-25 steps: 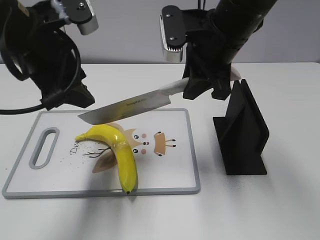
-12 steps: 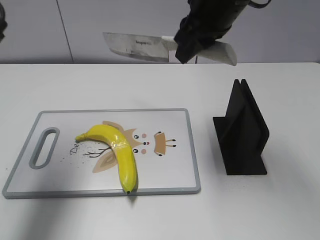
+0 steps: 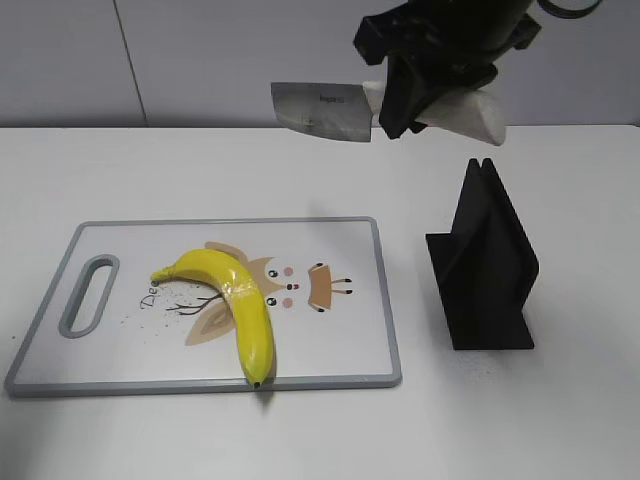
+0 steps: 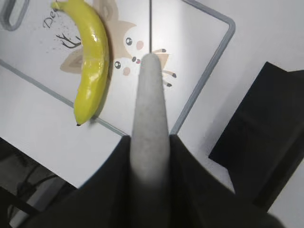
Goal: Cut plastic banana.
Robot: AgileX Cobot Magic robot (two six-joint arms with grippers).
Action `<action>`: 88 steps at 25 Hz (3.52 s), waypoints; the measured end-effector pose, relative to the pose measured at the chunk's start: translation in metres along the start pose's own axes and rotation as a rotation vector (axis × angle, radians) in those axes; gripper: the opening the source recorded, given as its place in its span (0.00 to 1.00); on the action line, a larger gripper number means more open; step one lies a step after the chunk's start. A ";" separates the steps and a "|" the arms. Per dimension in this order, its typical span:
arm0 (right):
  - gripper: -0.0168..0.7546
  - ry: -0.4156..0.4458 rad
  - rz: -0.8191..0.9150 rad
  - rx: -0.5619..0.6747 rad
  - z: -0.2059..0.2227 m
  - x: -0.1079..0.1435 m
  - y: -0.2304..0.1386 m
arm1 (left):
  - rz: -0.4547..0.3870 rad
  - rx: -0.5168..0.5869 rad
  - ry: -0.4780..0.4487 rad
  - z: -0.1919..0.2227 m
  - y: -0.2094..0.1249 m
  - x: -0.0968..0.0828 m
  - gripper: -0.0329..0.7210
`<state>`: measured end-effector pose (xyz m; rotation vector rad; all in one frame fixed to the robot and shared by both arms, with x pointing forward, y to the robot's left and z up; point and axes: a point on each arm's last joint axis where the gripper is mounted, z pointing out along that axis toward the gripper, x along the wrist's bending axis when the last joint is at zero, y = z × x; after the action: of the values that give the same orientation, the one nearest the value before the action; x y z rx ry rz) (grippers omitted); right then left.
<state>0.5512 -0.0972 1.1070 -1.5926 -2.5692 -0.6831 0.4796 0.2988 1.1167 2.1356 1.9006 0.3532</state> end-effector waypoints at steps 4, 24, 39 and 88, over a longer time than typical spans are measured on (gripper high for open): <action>0.26 0.005 0.091 -0.116 -0.021 0.002 -0.026 | 0.018 -0.067 0.001 -0.022 -0.043 -0.006 0.82; 0.26 -0.283 0.402 -0.316 0.004 -0.047 -0.120 | 0.080 -0.626 0.029 -0.025 -0.232 -0.032 0.82; 0.26 -0.299 0.415 -0.321 0.013 -0.052 -0.128 | 0.083 -0.752 0.039 -0.027 -0.251 -0.035 0.76; 0.85 -0.232 0.005 -0.407 -0.063 -0.035 -0.244 | 0.084 -0.751 0.039 -0.027 -0.251 -0.035 0.71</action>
<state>0.3450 -0.2425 1.0712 -1.8890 -2.7129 -1.1466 0.2324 0.2928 1.0535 1.6904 1.3730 0.9530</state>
